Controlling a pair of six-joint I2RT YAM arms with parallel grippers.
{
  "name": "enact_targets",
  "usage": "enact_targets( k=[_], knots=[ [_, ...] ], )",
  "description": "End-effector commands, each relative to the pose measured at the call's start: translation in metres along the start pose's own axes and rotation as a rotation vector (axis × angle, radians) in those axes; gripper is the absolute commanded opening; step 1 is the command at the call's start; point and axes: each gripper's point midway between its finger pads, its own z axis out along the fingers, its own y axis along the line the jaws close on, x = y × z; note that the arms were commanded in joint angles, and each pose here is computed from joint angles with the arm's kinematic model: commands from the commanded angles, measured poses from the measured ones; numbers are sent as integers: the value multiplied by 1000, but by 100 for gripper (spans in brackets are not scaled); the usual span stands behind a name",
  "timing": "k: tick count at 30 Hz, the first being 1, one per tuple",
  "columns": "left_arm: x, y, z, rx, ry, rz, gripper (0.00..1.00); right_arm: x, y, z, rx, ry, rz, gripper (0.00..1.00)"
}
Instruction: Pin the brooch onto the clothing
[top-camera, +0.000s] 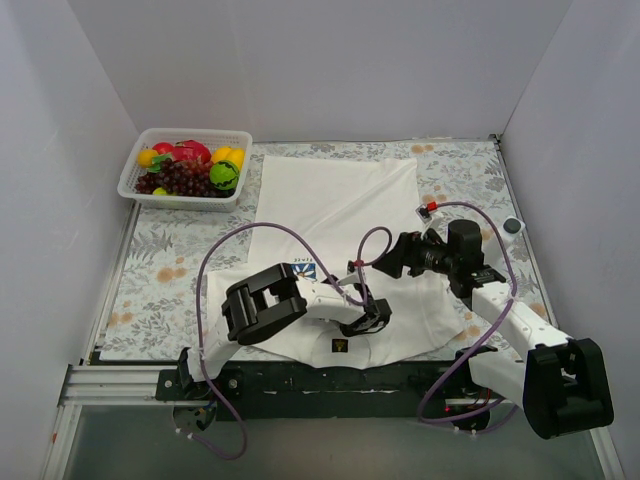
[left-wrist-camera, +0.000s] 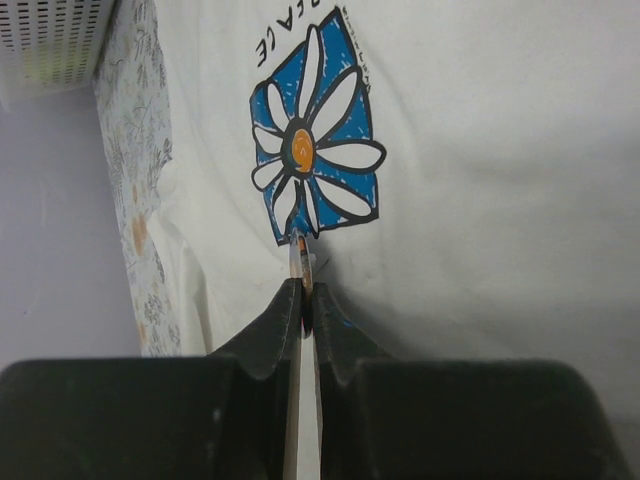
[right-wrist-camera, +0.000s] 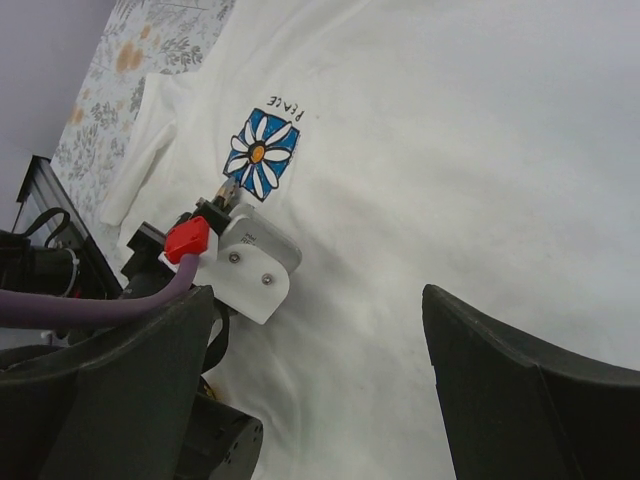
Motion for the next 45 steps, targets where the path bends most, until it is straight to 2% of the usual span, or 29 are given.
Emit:
enact_targets(
  k=[1, 9, 17, 26, 34, 41, 45],
  knots=[
    [-25, -57, -24, 203, 1, -219, 0, 3, -5, 0, 8, -2, -26, 91],
    [-54, -46, -47, 306, -49, -354, 0, 10, -7, 1, 2, 16, -20, 91],
    [-83, -25, -77, 499, -132, -539, 0, 14, -7, 4, -15, 33, -9, 91],
    [-86, -1, -83, 639, -169, -680, 0, 17, -8, 6, -28, 43, -7, 91],
    [-79, 21, -75, 693, -183, -783, 0, 19, -5, 7, -48, 51, -12, 91],
    [-84, 44, -79, 799, -260, -909, 0, 20, -2, 9, -69, 58, -13, 91],
    [-78, 49, -76, 822, -280, -924, 0, 24, 0, 13, -64, 87, -32, 91]
  ],
)
